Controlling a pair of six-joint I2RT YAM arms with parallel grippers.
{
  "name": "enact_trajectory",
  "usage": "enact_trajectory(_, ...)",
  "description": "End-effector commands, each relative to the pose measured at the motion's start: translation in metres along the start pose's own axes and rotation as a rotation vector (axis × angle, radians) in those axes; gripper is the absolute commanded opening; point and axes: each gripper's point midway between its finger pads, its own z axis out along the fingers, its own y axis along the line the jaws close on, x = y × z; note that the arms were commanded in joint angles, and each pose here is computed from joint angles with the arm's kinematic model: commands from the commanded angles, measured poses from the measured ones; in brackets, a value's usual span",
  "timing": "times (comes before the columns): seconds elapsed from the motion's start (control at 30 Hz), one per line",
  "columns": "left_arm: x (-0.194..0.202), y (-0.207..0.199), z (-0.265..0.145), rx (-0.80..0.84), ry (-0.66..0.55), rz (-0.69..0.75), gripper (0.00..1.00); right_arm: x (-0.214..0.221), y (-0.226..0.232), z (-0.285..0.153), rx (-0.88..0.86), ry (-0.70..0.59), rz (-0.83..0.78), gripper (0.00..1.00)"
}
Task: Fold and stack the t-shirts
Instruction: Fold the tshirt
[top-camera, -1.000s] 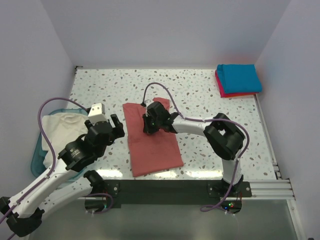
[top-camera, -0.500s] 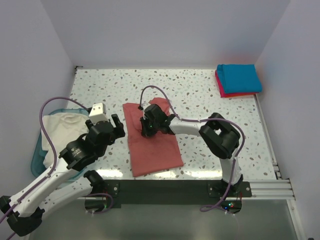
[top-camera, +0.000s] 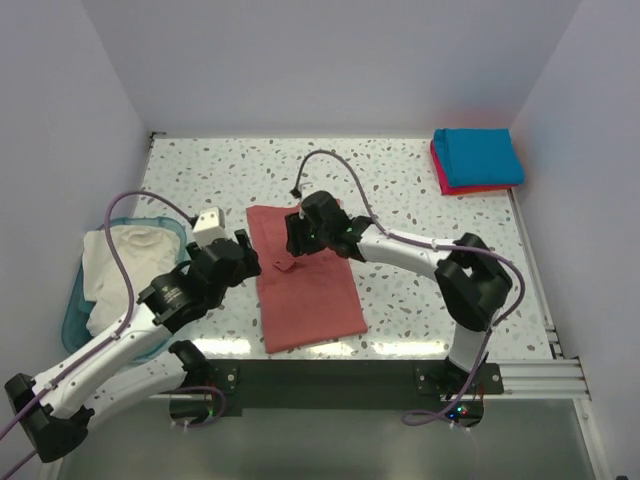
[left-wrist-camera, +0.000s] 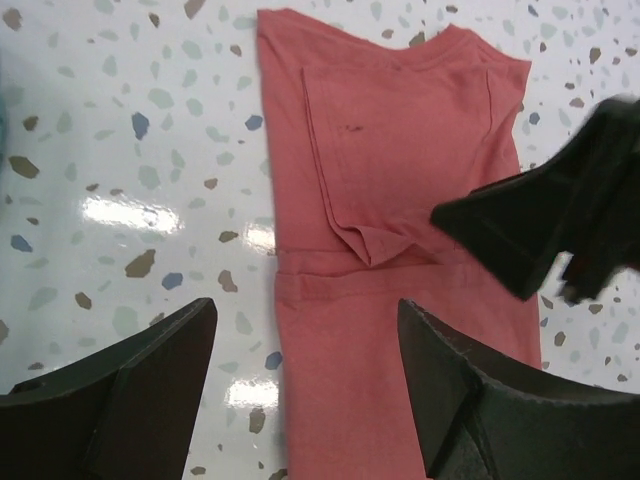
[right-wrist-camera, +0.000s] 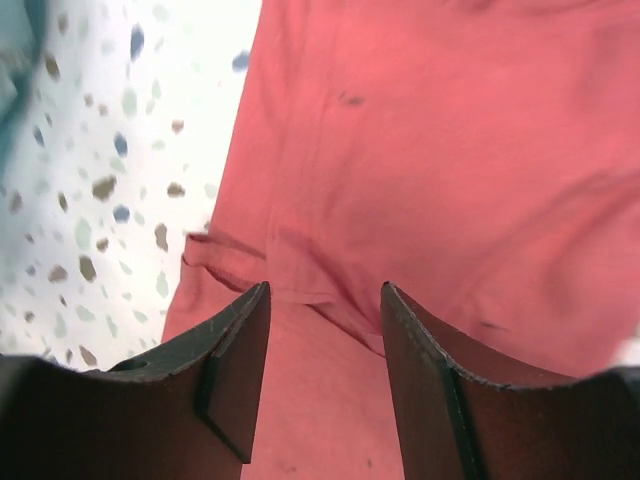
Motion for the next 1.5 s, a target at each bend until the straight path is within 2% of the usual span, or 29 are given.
enact_trajectory(0.0, 0.023, -0.018, 0.012, 0.055, 0.072, -0.092, 0.76, -0.043, -0.033, -0.046, 0.123, -0.122, 0.101, 0.52)
enact_trajectory(0.1, 0.053, -0.019, 0.020, 0.055, 0.154, -0.152, 0.73, -0.033, -0.056, -0.069, 0.160, -0.124, 0.179, 0.53)
enact_trajectory(0.13, 0.062, -0.017, 0.022, 0.050, 0.177, -0.169, 0.73, -0.016, -0.063, -0.071, 0.172, -0.094, 0.189, 0.54)
enact_trajectory(0.17, 0.081, -0.012, 0.025, 0.030, 0.223, -0.210, 0.72, -0.018, -0.060, -0.086, 0.153, -0.120, 0.203, 0.54)
enact_trajectory(0.2, 0.092, -0.010, 0.027, 0.025, 0.248, -0.225, 0.72, 0.003, -0.066, -0.088, 0.159, -0.084, 0.208, 0.54)
enact_trajectory(0.3, 0.128, -0.003, 0.030, 0.024, 0.339, -0.247, 0.69, 0.021, -0.065, -0.106, 0.138, -0.076, 0.233, 0.54)
enact_trajectory(0.33, 0.140, 0.002, 0.031, 0.013, 0.366, -0.245, 0.68, 0.044, -0.068, -0.106, 0.129, -0.027, 0.239, 0.53)
enact_trajectory(0.47, 0.165, 0.003, 0.026, 0.042, 0.451, -0.263, 0.65, 0.092, -0.075, -0.116, 0.113, 0.031, 0.291, 0.53)
enact_trajectory(0.6, 0.177, 0.002, 0.017, 0.091, 0.498, -0.294, 0.65, 0.140, -0.085, -0.126, 0.115, 0.090, 0.336, 0.53)
enact_trajectory(0.73, 0.193, 0.006, 0.007, 0.100, 0.567, -0.290, 0.64, 0.159, -0.084, -0.137, 0.086, 0.098, 0.382, 0.53)
enact_trajectory(0.9, 0.217, 0.022, -0.009, 0.035, 0.660, -0.300, 0.62, 0.185, -0.075, -0.138, 0.026, 0.154, 0.446, 0.53)
enact_trajectory(1.17, 0.219, 0.038, -0.031, -0.072, 0.732, -0.258, 0.61, 0.207, -0.068, -0.140, -0.003, 0.219, 0.478, 0.53)
enact_trajectory(1.47, 0.226, 0.034, -0.044, -0.065, 0.814, -0.242, 0.58, 0.224, -0.065, -0.145, -0.006, 0.273, 0.517, 0.50)
